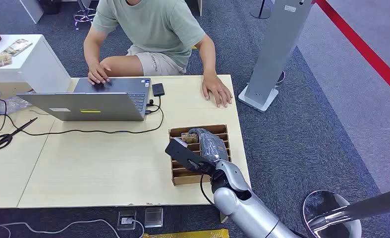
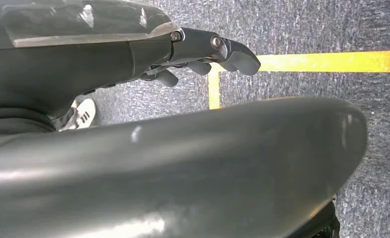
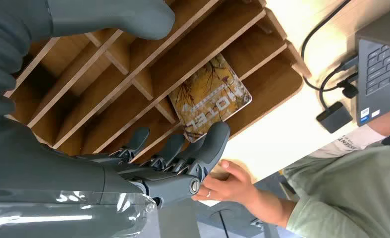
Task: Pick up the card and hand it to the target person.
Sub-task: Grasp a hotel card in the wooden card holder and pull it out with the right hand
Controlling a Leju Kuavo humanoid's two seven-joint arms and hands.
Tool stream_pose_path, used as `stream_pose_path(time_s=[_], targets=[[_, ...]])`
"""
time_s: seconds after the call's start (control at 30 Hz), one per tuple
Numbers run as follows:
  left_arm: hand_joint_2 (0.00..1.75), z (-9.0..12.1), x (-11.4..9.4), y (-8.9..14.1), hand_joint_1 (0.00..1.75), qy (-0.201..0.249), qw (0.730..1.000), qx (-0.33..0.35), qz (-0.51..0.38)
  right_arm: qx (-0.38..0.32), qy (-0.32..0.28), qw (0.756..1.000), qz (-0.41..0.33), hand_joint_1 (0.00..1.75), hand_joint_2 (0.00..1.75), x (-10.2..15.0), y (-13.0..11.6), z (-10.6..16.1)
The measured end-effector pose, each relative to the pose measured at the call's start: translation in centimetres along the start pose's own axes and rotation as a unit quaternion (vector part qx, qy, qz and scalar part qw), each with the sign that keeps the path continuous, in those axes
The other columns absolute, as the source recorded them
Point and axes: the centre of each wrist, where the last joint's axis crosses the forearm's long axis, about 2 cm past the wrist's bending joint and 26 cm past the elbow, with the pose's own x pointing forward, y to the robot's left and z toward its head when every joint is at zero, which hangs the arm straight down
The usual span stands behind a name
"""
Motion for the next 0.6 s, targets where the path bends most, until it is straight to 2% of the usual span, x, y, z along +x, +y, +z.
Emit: stream_pose_path(time_s=[0.4, 0.6], targets=[[0.00, 0.00, -0.01, 0.01, 0.00, 0.001, 1.000, 0.002, 0.004, 0.007, -0.008, 1.000, 0.000, 0.63, 1.75, 0.52, 0.18, -0.24], [0.00, 0.00, -0.01, 0.01, 0.00, 0.001, 1.000, 0.002, 0.007, 0.010, -0.009, 1.000, -0.006, 0.58, 1.75, 0.58, 0.14, -0.43]])
